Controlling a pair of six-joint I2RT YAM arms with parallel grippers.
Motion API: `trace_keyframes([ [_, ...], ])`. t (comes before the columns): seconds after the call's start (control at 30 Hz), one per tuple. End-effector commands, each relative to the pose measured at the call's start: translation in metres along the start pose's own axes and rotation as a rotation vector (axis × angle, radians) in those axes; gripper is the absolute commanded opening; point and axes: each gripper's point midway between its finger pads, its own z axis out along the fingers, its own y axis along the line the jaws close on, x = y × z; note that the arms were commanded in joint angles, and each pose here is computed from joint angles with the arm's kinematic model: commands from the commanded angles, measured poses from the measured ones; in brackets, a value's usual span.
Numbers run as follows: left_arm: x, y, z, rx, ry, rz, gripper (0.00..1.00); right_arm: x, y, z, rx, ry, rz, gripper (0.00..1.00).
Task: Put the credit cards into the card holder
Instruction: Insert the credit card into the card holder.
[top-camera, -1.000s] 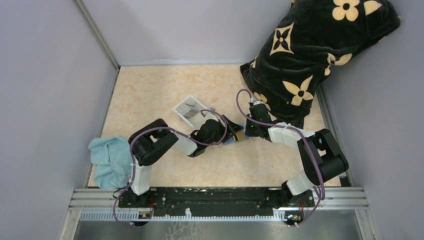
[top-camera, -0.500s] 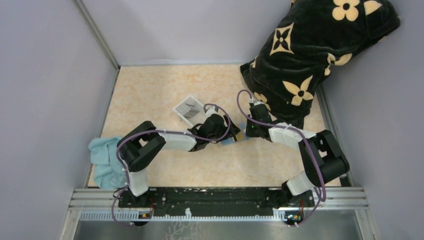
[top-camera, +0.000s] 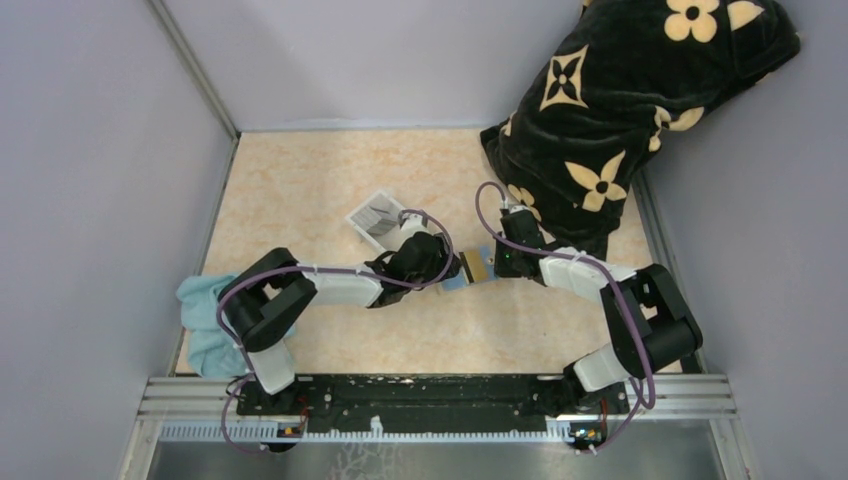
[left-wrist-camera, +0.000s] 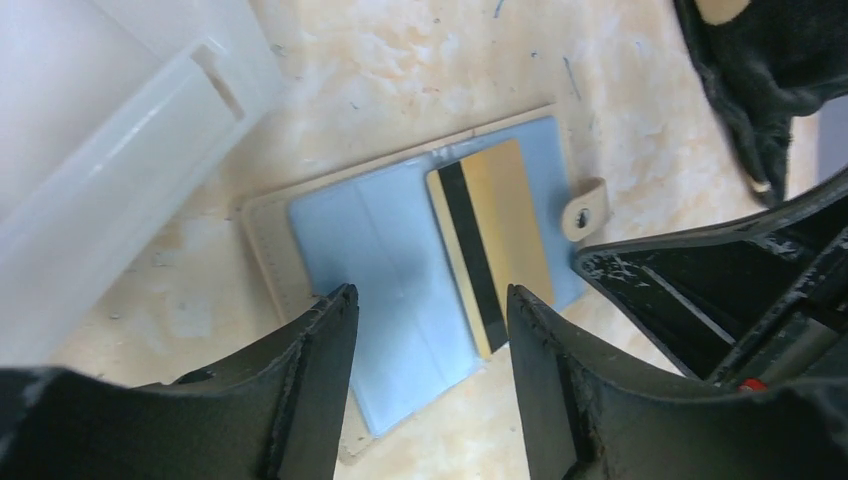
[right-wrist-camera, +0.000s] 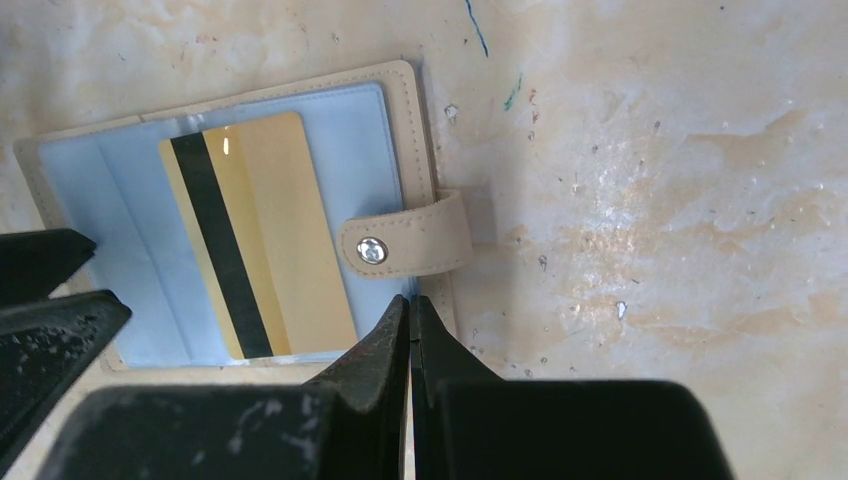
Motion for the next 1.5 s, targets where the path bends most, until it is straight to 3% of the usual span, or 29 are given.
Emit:
trace_keyframes([
  [0.0, -0.006, 0.012, -0.006, -0.045, -0.037, 0.12, 0.59, -0.004, -0.006, -0.006, 0.015, -0.023, 0.007, 0.0],
  [0.27, -0.01, -0.003, -0.003, -0.031, -0.068, 0.266, 0.32, -0.004, -0.006, -0.006, 0.012, -0.026, 0.009, 0.0],
  [0.6, -0.006, -0.01, 0.005, -0.059, -0.073, 0.413, 0.17, -0.001, -0.007, -0.004, 0.013, -0.02, 0.012, 0.0],
  [0.8, 0.005, -0.003, 0.014, -0.101, -0.037, 0.452, 0.02, 0.0, -0.007, -0.003, 0.012, -0.022, 0.014, 0.0],
  [1.47, 0.018, 0.001, 0.023, -0.12, -0.018, 0.462, 0.0, -0.022, -0.018, -0.016, 0.071, -0.105, 0.032, 0.0],
])
